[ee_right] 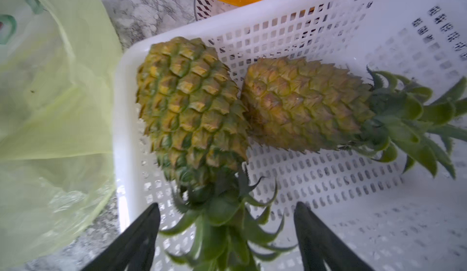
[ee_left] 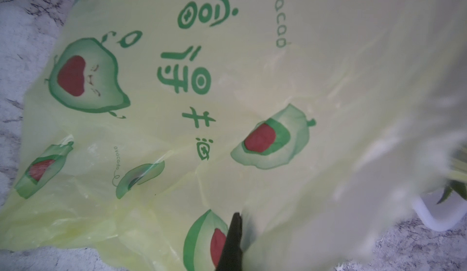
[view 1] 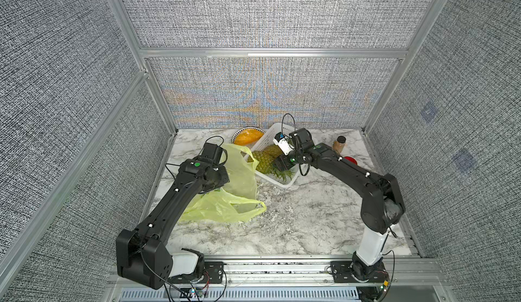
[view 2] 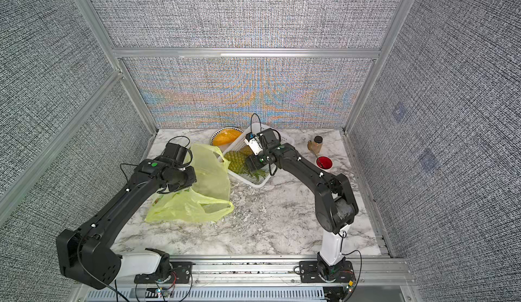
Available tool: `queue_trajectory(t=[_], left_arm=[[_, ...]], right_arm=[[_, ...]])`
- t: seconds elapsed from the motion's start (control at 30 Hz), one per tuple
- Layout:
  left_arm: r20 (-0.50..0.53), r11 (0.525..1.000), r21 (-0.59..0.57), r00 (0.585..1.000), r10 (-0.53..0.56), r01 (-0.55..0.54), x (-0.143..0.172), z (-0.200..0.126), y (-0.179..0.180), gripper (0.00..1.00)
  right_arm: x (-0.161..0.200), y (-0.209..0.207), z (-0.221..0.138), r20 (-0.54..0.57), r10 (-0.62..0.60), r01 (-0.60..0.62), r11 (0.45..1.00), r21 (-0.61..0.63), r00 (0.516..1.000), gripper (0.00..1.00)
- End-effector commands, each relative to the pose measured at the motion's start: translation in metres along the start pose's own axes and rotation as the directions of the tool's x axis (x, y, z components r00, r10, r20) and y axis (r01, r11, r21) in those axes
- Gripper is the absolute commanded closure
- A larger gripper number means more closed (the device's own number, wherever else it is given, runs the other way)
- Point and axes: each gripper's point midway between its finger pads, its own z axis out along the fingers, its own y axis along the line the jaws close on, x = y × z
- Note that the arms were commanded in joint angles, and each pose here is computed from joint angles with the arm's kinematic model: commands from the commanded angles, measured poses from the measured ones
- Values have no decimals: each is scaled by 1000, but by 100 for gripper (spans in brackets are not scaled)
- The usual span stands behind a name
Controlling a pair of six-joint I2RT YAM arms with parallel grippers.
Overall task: Place the pineapple into a plastic bag & tie a knot
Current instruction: Pick up the pineapple from the basket.
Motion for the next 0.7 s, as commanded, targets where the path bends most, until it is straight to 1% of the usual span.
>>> queue_trajectory(t=[0.0,0.1,0.23,0.37,0.53,0.6,0.63,0.67], left_arm=[[-13,1000,6,1000,-8,8,2,-2,-1,100],[-20,1000,6,1000,-13,13,5,-2,0,100],[-28,1000,4,999,-15,15,7,-1,1,100],[-28,1000,2,1000,-13,13,8,-3,2,100],[-28,1000,2,999,-18,18,10,-5,4,100],[-27,1000,2,999,-18,18,11,-6,4,100],[-28,1000,-1,999,-18,18,12,-6,5,100],[-29,1000,-2,999,-18,18,13,-6,6,100]], right_arm=[[17,3,11,-73,-102,99,994,-36,992,14],[29,9,18,-96,-134,125,987,-99,986,14],[42,3,33,-134,-159,147,984,-99,978,13],[53,3,49,-168,-155,132,981,-139,974,13],[66,0,63,-197,-154,126,981,-149,968,13],[64,-2,63,-192,-148,121,982,-146,970,19],[60,-2,61,-181,-148,123,982,-144,972,23],[55,-2,58,-166,-147,125,982,-139,975,29]])
